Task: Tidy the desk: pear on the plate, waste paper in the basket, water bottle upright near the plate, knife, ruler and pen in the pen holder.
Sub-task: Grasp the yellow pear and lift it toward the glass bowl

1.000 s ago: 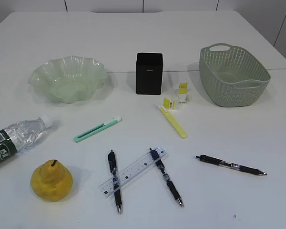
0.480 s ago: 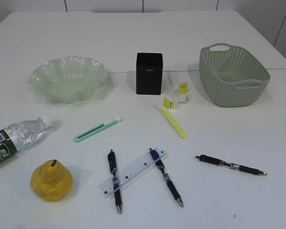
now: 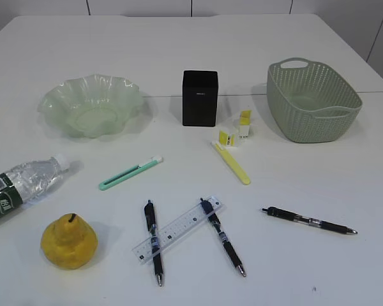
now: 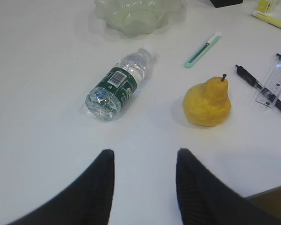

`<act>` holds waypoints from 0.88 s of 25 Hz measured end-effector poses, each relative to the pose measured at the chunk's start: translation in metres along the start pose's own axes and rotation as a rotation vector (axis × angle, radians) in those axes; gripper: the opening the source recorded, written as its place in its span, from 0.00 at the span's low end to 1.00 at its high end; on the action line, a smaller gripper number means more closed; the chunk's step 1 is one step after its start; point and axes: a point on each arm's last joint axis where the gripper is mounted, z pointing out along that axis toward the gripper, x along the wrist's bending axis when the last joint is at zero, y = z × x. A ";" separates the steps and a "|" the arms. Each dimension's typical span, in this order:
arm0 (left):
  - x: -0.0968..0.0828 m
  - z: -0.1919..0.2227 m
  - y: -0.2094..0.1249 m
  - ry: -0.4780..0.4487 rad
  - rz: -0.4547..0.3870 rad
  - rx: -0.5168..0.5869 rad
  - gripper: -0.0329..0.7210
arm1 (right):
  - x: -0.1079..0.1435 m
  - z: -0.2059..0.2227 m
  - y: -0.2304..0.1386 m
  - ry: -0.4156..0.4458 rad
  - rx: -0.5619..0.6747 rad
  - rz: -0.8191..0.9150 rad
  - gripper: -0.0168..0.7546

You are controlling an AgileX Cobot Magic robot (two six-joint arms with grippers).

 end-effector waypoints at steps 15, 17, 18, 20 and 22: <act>0.000 0.000 0.000 0.000 0.000 0.000 0.45 | 0.000 0.000 0.000 0.000 0.000 0.000 0.52; 0.000 0.000 0.000 0.000 0.000 0.000 0.45 | 0.000 0.000 0.000 0.000 0.000 0.000 0.52; 0.000 0.000 0.000 0.000 0.000 0.000 0.45 | 0.000 0.000 0.000 0.000 0.000 0.000 0.52; 0.000 0.000 0.000 0.000 0.000 0.000 0.45 | 0.000 0.000 0.000 0.000 0.000 0.003 0.52; 0.000 0.000 0.000 0.000 0.000 0.000 0.45 | 0.000 0.002 0.001 0.001 0.013 0.024 0.52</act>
